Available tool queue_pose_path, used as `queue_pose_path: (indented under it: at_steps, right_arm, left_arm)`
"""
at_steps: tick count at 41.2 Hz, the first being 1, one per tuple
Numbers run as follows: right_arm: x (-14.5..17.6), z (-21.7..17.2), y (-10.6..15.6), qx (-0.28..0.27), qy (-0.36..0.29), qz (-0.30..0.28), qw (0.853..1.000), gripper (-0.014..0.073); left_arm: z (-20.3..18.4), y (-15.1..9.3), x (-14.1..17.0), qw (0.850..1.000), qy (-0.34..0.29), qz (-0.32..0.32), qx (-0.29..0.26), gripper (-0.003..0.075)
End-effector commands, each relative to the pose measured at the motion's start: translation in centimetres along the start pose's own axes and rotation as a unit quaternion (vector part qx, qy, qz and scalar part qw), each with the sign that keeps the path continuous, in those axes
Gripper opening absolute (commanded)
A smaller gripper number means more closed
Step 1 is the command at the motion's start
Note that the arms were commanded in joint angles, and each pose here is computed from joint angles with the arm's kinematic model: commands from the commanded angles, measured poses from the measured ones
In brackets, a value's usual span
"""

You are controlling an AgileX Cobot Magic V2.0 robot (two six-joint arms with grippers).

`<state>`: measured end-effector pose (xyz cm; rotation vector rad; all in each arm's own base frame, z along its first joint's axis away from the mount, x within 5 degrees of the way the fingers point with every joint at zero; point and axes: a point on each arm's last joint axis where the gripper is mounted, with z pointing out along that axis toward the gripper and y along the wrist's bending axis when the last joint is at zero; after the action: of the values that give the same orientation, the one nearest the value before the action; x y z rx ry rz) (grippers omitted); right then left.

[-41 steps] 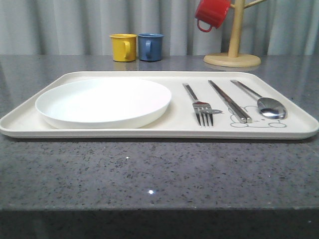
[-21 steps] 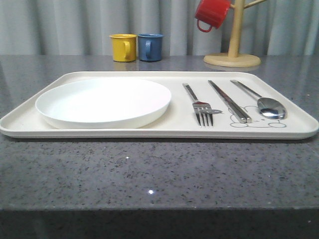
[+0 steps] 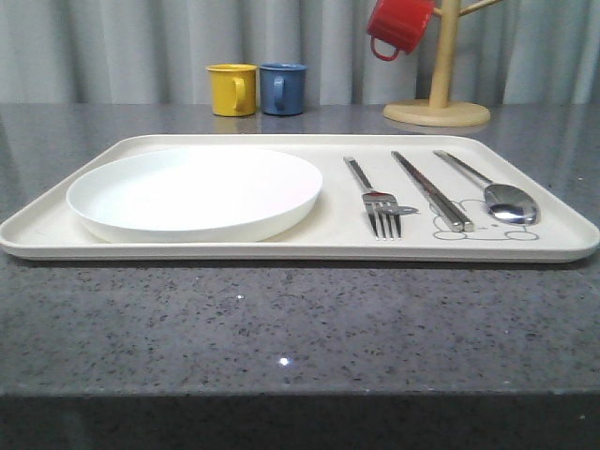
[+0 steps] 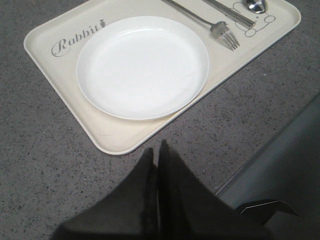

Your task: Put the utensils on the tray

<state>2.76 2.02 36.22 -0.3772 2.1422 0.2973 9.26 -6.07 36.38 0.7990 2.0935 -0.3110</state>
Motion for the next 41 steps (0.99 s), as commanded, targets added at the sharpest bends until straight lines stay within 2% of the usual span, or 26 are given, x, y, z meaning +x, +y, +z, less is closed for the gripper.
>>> queue_pose_path:
  at_steps: [1, 6, 10, 15, 19, 27, 35, 41]
  right_arm:
    - [-1.1, -0.3, 0.0, -0.001, -0.039, 0.002, 0.999, -0.0068]
    - [-1.1, -0.3, 0.0, -0.001, -0.039, 0.002, 0.999, -0.0068]
    - [-1.0, -0.3, 0.0, -0.001, -0.038, 0.002, 0.999, -0.0068]
    - [-1.0, -0.3, 0.1, -0.001, -0.037, 0.002, 0.999, -0.0068]
    - [-1.0, -0.3, 0.1, -0.001, -0.037, 0.002, 0.999, -0.0068]
    - [-1.0, -0.3, 0.1, -0.001, -0.037, 0.002, 0.999, -0.0068]
    - [-1.0, -0.3, 0.1, -0.001, -0.037, 0.002, 0.999, -0.0068]
    - [-1.0, -0.3, 0.1, -0.001, -0.037, 0.002, 0.999, -0.0068]
  left_arm:
    - [-0.6, 0.0, -1.2, 0.999, -0.048, -0.006, -0.003, -0.0018]
    - [-0.6, 0.0, -1.2, 0.999, -0.048, -0.006, -0.003, -0.0018]
    - [-0.7, -0.1, -0.3, 0.996, -0.09, -0.008, -0.015, -0.0018]
    - [-1.0, 0.3, 1.9, 0.988, -0.136, -0.023, -0.068, -0.0018]
    - [-1.1, 1.0, 3.8, 0.973, -0.182, -0.036, -0.135, -0.0018]
    - [0.3, 1.5, 9.4, 0.927, -0.26, -0.073, -0.261, -0.0018]
    - [1.6, 1.2, 13.3, 0.891, -0.304, -0.095, -0.324, -0.0018]
    - [2.7, 1.3, 15.1, 0.877, -0.32, -0.095, -0.347, -0.0018]
